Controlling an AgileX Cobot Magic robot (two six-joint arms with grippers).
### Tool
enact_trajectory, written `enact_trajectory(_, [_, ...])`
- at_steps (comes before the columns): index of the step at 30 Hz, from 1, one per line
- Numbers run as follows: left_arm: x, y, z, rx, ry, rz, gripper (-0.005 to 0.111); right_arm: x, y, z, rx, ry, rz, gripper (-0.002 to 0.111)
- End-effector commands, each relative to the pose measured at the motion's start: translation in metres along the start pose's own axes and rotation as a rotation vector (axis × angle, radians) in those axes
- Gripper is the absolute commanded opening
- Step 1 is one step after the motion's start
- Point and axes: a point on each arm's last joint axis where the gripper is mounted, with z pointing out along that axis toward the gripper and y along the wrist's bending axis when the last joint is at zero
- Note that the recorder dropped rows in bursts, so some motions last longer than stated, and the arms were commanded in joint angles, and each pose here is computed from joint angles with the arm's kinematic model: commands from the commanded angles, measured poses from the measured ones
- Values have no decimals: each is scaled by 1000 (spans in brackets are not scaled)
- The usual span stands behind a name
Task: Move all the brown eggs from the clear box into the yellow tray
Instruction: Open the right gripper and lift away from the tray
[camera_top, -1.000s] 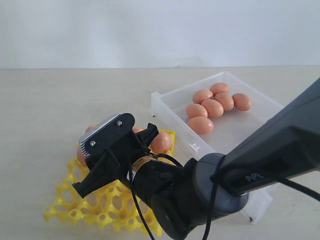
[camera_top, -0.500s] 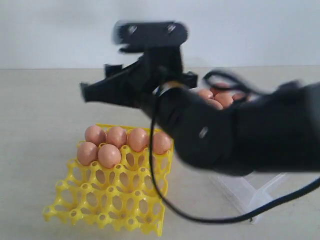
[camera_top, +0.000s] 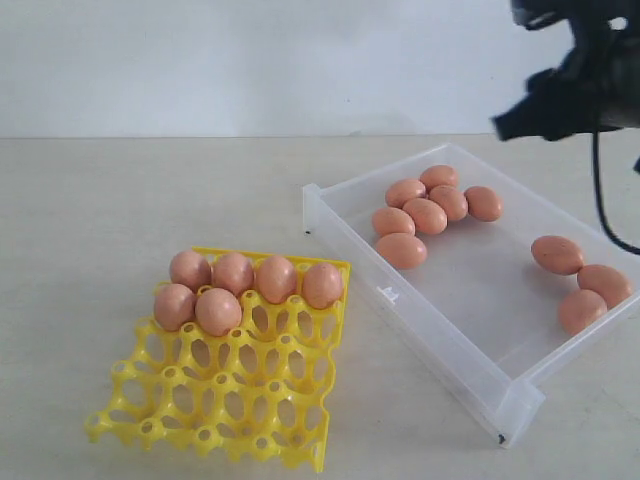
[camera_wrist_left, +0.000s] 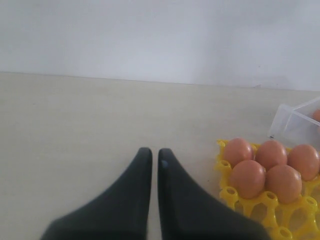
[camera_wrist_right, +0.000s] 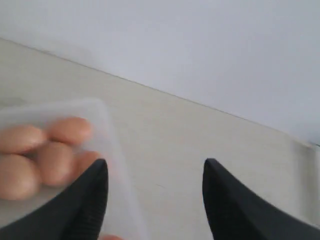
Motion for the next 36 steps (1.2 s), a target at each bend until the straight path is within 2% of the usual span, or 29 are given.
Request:
enact_trajectory(1, [1,0,0,3,-4,-11,4,33,-63,14,442,297,-132,50])
enact_trajectory(3, [1,0,0,3,-4,-11,4,48,-87,14,602,413,-116,50])
enact_trajectory(5, [1,0,0,3,-4,-11,4,56,-103,13,684,474,-98,50])
enact_trajectory(8, [1,0,0,4,-2,-11,4,53,-106,9,675,441,-63,50])
enact_trajectory(13, [1,0,0,3,-4,-11,4,39,-82,17,476,285,13,50])
enact_trajectory(15, [1,0,0,3,-4,-11,4,40,-84,15,511,278,65,50])
enact_trajectory(17, [1,0,0,3,-4,-11,4,37,-97,8,679,231,119,50])
enact_trajectory(19, [1,0,0,3,-4,-11,4,35,-109,-3,880,129,288,50])
enact_trajectory(21, [1,0,0,3,-4,-11,4,33,-118,-9,911,46,416,50])
enact_trajectory(22, [1,0,0,3,-4,-11,4,30,-125,-19,928,-40,567,50])
enact_trajectory(23, [1,0,0,3,-4,-11,4,29,-128,-22,936,-84,631,50])
enact_trajectory(24, [1,0,0,3,-4,-11,4,25,-137,-30,950,-218,802,50])
enact_trajectory(25, [1,0,0,3,-4,-11,4,23,-141,-34,948,-297,904,50])
enact_trajectory(26, [1,0,0,3,-4,-11,4,18,-149,-41,923,-485,1100,50])
enact_trajectory(27, [1,0,0,3,-4,-11,4,16,-151,-43,902,-563,1168,50])
enact_trajectory(28, [1,0,0,3,-4,-11,4,4,-155,-52,821,-741,1233,50])
enact_trajectory(29, [1,0,0,3,-4,-11,4,-2,-155,-55,782,-776,1197,50])
enact_trajectory(30, [1,0,0,3,-4,-11,4,-22,-144,-54,498,-733,1041,50])
enact_trajectory(31, [1,0,0,4,-2,-11,4,-38,-124,-54,215,-660,819,49])
enact_trajectory(32, [1,0,0,4,-2,-11,4,-47,-106,-56,14,-587,637,45])
enact_trajectory(33, [1,0,0,4,-2,-11,4,-52,-84,-59,-200,-428,459,37])
enact_trajectory(34, [1,0,0,4,-2,-11,4,-55,-70,-59,-317,-266,412,29])
enact_trajectory(36, [1,0,0,4,-2,-11,4,-37,-45,-57,-469,127,119,8])
